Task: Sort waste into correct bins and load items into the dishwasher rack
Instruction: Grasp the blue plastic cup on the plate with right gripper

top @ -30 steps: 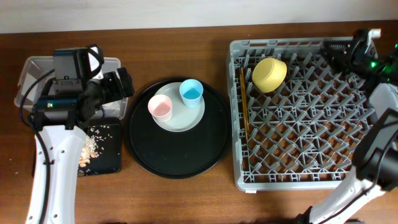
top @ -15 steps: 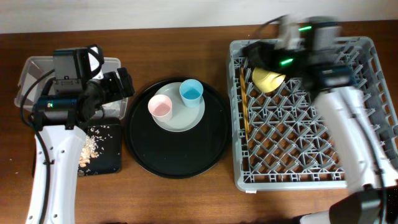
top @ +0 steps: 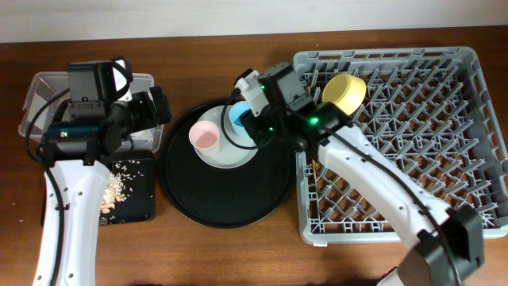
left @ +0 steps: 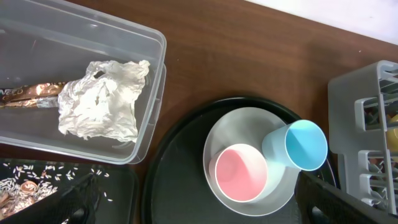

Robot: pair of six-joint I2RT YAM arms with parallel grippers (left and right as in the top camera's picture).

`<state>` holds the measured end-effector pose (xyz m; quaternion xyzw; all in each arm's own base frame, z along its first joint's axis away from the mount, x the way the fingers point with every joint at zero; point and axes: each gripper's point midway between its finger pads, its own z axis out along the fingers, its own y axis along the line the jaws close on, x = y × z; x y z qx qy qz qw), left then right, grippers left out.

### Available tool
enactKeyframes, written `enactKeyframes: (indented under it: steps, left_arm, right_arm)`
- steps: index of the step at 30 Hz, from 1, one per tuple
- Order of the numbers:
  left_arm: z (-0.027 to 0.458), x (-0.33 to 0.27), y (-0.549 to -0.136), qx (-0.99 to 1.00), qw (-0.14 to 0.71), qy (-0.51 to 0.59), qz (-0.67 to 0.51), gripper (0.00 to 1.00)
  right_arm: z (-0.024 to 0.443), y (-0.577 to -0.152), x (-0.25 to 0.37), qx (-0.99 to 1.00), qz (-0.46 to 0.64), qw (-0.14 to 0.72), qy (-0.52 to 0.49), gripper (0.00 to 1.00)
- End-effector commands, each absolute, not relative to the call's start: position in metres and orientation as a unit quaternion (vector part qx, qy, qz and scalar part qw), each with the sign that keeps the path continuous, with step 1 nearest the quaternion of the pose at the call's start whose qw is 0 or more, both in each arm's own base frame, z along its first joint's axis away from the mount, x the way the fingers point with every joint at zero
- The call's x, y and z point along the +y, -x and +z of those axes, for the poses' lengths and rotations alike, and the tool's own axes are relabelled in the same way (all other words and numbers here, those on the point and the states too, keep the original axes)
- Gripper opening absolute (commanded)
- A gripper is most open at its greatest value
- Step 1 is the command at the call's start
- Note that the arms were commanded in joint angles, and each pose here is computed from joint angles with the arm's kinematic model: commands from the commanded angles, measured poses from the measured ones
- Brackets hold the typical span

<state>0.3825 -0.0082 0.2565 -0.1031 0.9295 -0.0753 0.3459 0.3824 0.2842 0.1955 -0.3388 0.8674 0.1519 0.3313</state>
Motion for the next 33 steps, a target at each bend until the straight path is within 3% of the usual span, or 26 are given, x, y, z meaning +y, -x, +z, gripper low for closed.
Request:
enactKeyframes:
  steps: [1,19,22,23,24,28,33]
  left_arm:
    - [0.263,-0.007,-0.384,0.926,0.354,0.105,-0.076,0.99]
    - [0.263,-0.007,-0.384,0.926,0.354,0.105,-0.076,0.99]
    - [0.263,-0.007,-0.384,0.926,0.354,0.105,-0.076,0.99]
    - [0.263,-0.007,-0.384,0.926,0.354,0.105,-0.076,0.99]
    - [0.263,-0.007,-0.384,0.926,0.354,0.105,-0.076,0.99]
    - [0.263,-0.007,-0.384,0.926,0.354,0.105,-0.076,0.99]
    - [0.263,-0.007,-0.384,0.926,0.354,0.105,-0.076,0.99]
  right_arm:
    - [0.161,-0.387,0.288,0.875,0.132,0.304,0.352,0.37]
    - [0.073,-0.395,0.311,0.871,0.149,0.244,0.399,0.36]
    - [0.070,-0.397,0.311,0.872,0.146,0.245,0.399,0.27]
    - [0.071,-0.398,0.311,0.871,0.146,0.247,0.398,0.21]
    - [0.072,-0.399,0.311,0.871,0.146,0.249,0.398,0.06]
    - [0.077,-0.399,0.311,0.869,0.147,0.254,0.398,0.04]
    - [0.124,-0.393,0.314,0.866,0.172,0.271,0.383,0.04]
